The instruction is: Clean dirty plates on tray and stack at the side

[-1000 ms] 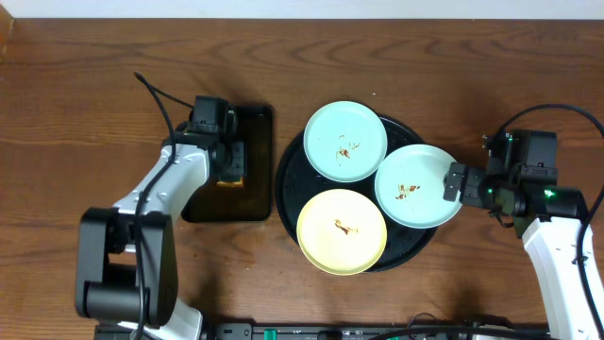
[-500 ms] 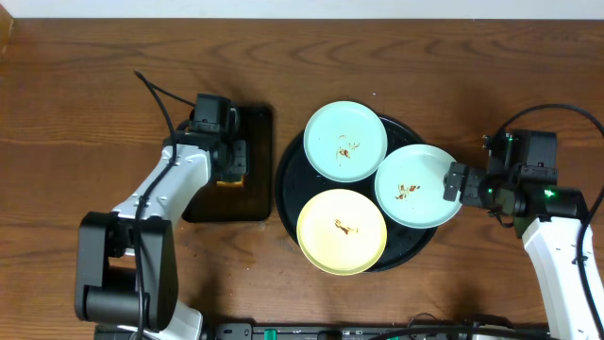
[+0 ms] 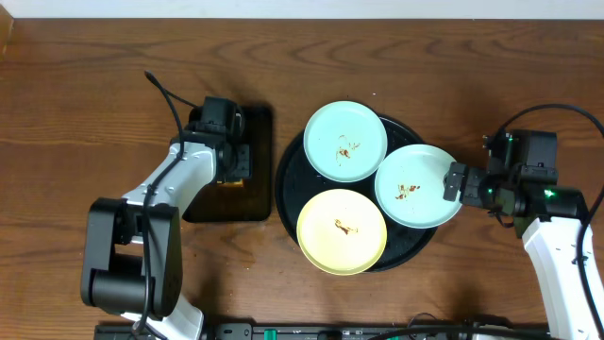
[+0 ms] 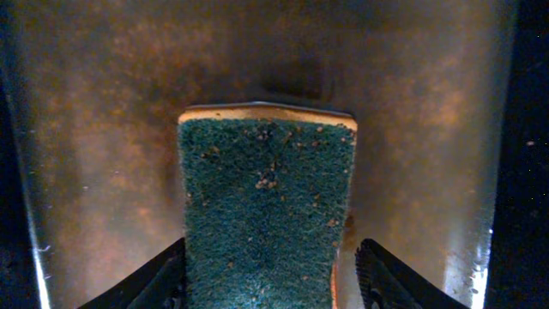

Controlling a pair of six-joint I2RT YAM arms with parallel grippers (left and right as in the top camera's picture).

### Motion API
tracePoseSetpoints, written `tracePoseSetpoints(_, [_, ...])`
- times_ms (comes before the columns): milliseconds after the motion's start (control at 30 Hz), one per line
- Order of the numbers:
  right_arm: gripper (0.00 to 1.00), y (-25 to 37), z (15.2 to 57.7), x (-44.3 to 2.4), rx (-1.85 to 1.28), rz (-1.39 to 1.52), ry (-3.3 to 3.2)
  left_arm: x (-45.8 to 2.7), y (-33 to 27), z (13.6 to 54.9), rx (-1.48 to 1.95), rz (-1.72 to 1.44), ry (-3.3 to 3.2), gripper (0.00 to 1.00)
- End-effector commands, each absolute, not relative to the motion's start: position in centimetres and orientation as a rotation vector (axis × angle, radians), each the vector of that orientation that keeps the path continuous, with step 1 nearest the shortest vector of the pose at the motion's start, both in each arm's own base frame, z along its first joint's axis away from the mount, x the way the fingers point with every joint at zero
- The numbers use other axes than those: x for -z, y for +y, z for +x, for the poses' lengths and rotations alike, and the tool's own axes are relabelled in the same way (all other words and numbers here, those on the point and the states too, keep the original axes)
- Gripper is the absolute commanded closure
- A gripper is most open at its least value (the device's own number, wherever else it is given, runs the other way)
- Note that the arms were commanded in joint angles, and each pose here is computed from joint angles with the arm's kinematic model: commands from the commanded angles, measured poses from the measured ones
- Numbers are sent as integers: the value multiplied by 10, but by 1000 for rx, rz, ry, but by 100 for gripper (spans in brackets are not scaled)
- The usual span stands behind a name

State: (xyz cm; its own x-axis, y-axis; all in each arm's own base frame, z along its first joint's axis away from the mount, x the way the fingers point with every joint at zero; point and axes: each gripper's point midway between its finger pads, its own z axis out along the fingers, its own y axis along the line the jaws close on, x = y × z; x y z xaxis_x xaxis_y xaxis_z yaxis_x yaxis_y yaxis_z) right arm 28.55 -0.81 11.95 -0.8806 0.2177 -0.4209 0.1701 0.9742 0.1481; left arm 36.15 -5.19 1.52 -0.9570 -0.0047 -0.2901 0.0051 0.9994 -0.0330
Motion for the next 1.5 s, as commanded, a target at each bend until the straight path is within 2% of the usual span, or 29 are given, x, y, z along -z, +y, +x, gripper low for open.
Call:
tracePoseSetpoints(0, [1,-10,289,-127,-156,296,2650,-13,-51,363,36,-14,2856,43])
tracePoseSetpoints(67, [1,-10,289,-127,-156,296,2650,-12,-51,362,35,-14,2859,48])
tracePoseSetpoints(167, [1,-10,289,-127,-156,296,2650,-12,-50,361,35,-14,2861,66])
tracePoseSetpoints(367, [1,-10,289,-127,-156,296,2651,-12,-50,359,33,-14,2870,92])
tracePoseSetpoints(567, [3,-10,289,-127,-152,288,2652,-33,-50,361,42,-15,2827,92])
tracePoseSetpoints(633, [12,-10,289,-126,-146,267,2654,-49,-50,361,49,-15,2794,93])
tracePoseSetpoints(767, [18,-10,291,-122,-145,257,2663,-76,-50,356,62,-34,2744,92])
tracePoseSetpoints(833, [24,-10,290,-113,-148,262,2693,-90,-49,351,70,-51,2723,92])
tracePoseSetpoints(1200, [56,-10,303,-66,-161,280,2801,-95,-48,341,78,-81,2740,92])
tracePoseSetpoints(1467, [57,-10,309,-35,-168,291,2866,-95,-48,341,78,-81,2741,92])
